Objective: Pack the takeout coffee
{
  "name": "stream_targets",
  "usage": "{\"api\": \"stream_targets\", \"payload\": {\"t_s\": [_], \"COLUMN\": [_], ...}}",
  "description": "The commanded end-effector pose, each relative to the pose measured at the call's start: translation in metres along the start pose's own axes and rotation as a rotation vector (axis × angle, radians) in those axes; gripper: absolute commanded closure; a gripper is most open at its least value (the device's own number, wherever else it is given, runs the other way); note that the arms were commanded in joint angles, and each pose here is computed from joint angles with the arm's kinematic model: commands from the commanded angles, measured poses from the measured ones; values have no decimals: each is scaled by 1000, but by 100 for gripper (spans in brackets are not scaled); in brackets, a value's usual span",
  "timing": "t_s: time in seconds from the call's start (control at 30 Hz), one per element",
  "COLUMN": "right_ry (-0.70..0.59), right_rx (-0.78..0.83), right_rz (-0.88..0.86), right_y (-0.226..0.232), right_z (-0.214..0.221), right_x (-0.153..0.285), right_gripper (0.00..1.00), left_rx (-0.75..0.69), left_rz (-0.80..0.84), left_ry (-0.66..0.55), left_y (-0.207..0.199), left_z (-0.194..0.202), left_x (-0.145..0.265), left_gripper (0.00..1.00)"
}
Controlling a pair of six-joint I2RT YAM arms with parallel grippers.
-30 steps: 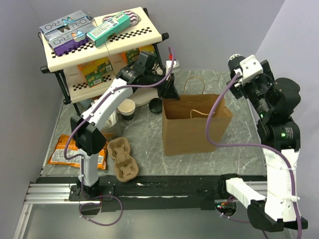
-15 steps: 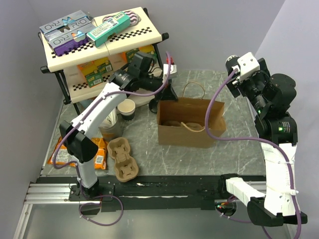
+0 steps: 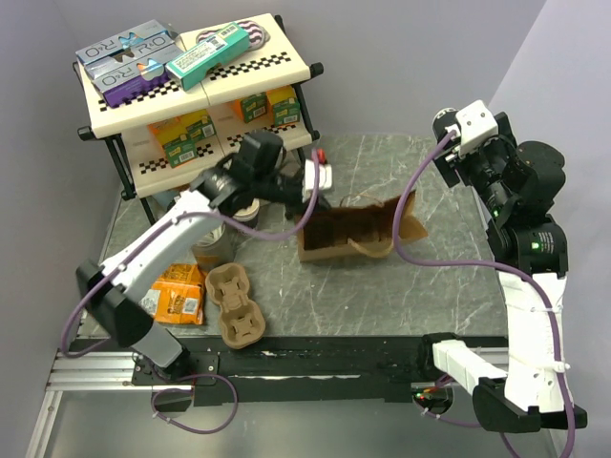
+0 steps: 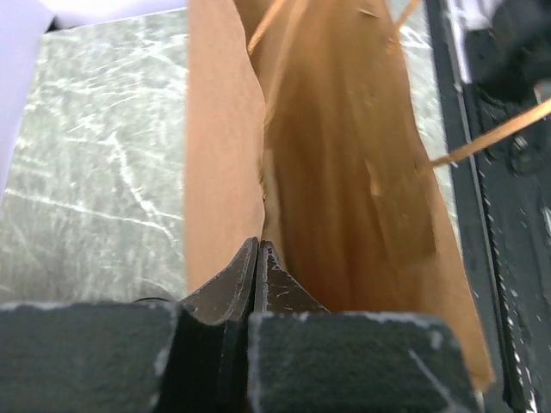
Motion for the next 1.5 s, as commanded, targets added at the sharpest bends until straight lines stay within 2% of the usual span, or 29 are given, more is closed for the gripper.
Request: {"api": "stream_targets", "payload": {"t_s": [0.0, 0.27, 0.5, 0.63, 0.77, 0.9, 1.1, 1.23, 1.47], "right_ry": [-33, -15, 21, -6, -74, -37, -67, -8, -16], "right_rx": [-25, -58, -81, -77, -71, -143, -167, -192, -141], "right_rz": [24, 25, 26, -65, -296, -427, -575, -684, -704], "right_y": [-4, -5, -4, 8, 38, 59, 81, 99, 108], "right_z": [-4, 3, 17, 5, -23, -29, -46, -36, -28], "right_x": [1, 1, 6, 22, 56, 84, 126, 150, 174], "right_gripper": [100, 100, 100, 100, 100, 100, 100, 100, 100], "left_rx": [-142, -120, -86, -51, -27, -2, 28, 75, 100], "left_rz": [-22, -13, 19, 16, -4, -28, -50, -59, -59], "left_ry": [-52, -131, -118, -121, -125, -124, -107, -111, -115], "left_y": [-23, -47, -64, -66, -64, -59, -59, -56, -54], "left_z": [-23, -52, -40, -40, -41, -44, -39, -36, -34], "left_x": [4, -2, -13, -15, -15, -14, -14, -13, -14], "left_gripper": [99, 99, 99, 99, 99, 99, 99, 99, 99]}}
Point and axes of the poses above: each gripper's point midway between its finger pads, its own x axis back along the fingers, its own y axis along the line the jaws close on, z = x × y, the point moved 4 cm from there along x, back along the fingers, and after that the axes turned 13 degrees about -x, right-handed, at the moved point
